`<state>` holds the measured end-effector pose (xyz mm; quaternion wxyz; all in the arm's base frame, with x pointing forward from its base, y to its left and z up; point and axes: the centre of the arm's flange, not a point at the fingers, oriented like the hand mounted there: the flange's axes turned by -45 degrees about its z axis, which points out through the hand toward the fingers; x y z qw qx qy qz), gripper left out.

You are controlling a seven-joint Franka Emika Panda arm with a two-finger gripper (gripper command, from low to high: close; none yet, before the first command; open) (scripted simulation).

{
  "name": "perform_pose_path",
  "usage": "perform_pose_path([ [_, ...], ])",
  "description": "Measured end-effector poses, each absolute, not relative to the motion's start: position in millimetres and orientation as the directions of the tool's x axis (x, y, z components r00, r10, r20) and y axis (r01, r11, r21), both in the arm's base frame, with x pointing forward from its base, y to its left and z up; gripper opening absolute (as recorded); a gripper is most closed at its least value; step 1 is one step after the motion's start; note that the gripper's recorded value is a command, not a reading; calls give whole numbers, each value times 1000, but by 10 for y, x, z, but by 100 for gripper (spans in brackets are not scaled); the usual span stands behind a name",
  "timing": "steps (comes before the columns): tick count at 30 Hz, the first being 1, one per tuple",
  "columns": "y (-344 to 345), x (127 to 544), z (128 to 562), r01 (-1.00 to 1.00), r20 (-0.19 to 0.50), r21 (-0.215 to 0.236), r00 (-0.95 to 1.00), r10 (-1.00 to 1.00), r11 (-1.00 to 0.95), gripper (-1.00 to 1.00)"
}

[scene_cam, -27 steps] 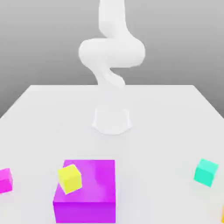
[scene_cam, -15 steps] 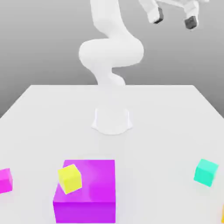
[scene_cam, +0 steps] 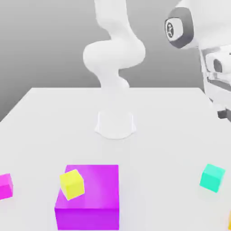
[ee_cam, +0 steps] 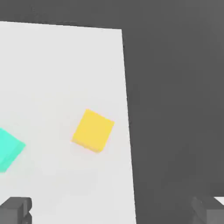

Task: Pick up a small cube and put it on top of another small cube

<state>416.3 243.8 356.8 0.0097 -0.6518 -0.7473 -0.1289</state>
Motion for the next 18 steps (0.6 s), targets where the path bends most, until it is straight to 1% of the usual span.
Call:
perform_pose_path([
  [6, 2859, 3776, 2849, 877, 88, 120, -475, 875, 464, 0],
  [12, 3028, 3392, 2188, 681, 15, 32, -732, 681, 732, 0],
  [14, 3056, 3300, 1977, 621, 2, 9, -784, 621, 784, 0],
  [18, 3070, 3276, 1512, 601, -2, 2, -800, 601, 800, 0],
])
